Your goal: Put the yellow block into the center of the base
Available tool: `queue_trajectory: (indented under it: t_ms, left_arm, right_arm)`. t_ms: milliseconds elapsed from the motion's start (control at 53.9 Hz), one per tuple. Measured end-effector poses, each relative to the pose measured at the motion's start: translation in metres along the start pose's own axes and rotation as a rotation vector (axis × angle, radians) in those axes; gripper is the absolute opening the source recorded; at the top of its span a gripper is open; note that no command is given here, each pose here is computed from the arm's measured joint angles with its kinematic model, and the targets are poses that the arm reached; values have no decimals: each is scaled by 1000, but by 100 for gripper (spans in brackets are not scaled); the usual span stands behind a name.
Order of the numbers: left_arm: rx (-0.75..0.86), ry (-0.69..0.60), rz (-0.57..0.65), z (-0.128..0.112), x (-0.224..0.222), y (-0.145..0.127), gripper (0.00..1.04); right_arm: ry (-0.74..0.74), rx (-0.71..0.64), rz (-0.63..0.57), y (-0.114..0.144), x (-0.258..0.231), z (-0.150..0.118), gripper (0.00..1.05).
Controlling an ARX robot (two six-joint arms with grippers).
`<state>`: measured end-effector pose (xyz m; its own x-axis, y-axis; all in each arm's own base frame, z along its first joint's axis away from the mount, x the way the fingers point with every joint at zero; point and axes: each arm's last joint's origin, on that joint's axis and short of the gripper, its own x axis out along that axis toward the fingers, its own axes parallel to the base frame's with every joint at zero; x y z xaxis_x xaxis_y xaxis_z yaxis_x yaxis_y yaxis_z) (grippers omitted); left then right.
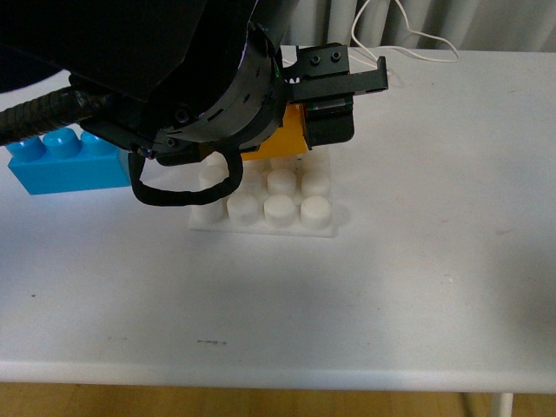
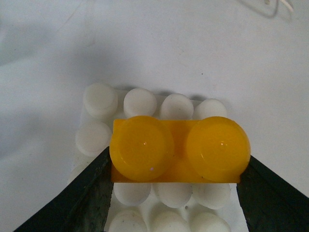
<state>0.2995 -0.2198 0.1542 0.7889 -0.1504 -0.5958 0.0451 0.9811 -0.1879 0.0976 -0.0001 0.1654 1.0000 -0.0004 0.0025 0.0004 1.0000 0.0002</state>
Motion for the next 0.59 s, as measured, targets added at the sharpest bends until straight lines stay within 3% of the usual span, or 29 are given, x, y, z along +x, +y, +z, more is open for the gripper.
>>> queue_trajectory:
  t_ms: [594]
  left_arm:
    - [39,0,42,-1,11,2,66]
  right_arm:
    - [0,0,0,0,0,0,95]
